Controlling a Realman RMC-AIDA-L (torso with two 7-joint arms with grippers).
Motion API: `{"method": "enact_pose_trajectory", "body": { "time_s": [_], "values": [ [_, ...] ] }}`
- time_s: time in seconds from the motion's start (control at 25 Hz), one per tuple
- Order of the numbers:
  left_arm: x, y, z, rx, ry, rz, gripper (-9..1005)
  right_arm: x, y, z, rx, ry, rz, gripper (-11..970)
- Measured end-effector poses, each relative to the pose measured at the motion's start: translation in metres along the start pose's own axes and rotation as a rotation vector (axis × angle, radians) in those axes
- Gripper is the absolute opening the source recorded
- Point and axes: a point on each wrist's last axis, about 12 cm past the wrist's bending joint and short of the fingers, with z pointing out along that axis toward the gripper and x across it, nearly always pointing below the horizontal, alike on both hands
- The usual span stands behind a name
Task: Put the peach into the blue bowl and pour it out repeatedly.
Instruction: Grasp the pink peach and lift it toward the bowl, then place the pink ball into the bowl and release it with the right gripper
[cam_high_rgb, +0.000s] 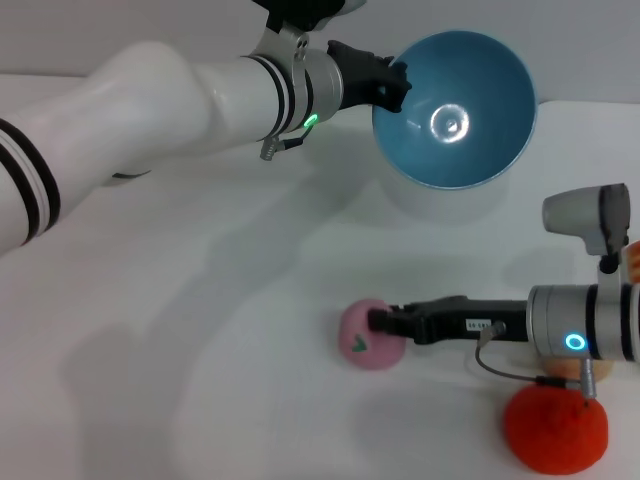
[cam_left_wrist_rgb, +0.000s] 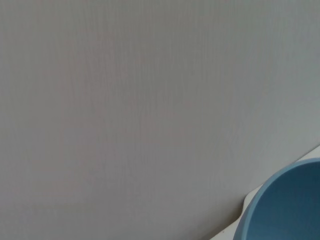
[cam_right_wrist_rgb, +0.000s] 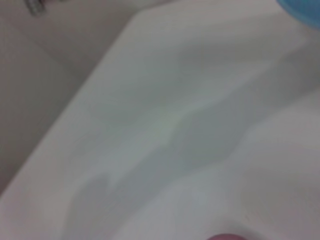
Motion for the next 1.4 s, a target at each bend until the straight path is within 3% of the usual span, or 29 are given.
{"method": "enact_pose_trajectory", "body": {
  "time_s": [0.32,0.52,0.76,0.92,1.08,1.4],
  "values": [
    [0.016,0.009,-0.005,-0.01,0.039,-0.018,-2,-0.017,0.003,-0.029,-0.117,-0.144,-0.072,120],
    [0.032,0.015,-0.005,-0.001,0.122,-0.003,-2,-0.038,0.003,-0.072,-0.149,-0.203,-0.163,70],
    [0.04,0.007,-0.004,0.037,0.198,-0.02,-2,-0.061,0.002,-0.113,-0.071,-0.258,-0.215,46],
    [0.033,-0.002,-0.003,0.074,0.225,-0.029,-2,-0.065,-0.002,-0.117,-0.026,-0.257,-0.21,48],
    [0.029,-0.008,-0.002,0.091,0.219,-0.016,-2,-0.061,-0.017,-0.111,0.074,-0.255,-0.166,51],
    [0.03,-0.009,-0.003,0.091,0.216,-0.028,-2,-0.055,-0.027,-0.108,0.125,-0.276,-0.12,55]
  ]
}}
